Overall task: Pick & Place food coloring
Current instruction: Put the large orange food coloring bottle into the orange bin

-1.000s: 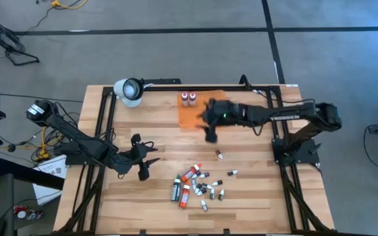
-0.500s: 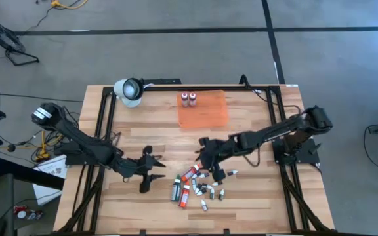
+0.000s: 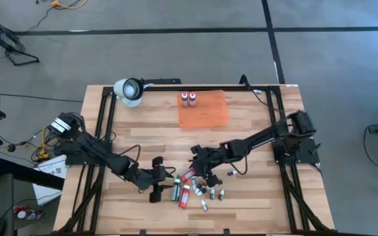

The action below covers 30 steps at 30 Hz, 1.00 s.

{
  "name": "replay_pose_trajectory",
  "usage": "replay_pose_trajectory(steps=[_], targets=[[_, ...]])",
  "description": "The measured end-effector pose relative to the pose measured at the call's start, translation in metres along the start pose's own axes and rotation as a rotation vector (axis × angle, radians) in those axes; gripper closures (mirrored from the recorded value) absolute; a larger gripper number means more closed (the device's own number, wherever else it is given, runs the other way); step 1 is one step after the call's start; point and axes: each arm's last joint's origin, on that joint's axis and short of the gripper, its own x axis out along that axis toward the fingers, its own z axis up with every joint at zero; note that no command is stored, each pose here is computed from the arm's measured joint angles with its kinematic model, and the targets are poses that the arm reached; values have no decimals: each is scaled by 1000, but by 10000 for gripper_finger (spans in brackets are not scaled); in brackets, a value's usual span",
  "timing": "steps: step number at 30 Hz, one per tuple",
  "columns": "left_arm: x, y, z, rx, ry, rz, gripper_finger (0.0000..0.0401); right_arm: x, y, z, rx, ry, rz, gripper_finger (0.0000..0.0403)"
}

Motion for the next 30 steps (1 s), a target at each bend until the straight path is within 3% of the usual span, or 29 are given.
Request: replay_pose_trajectory(steps=[9,30], targets=[[1,1,-1,8,6,35,216,11,-2,-9,16,59,20,241],[2,6,1,32,-19,103,216,1,-20,-30,169,215,20,236]])
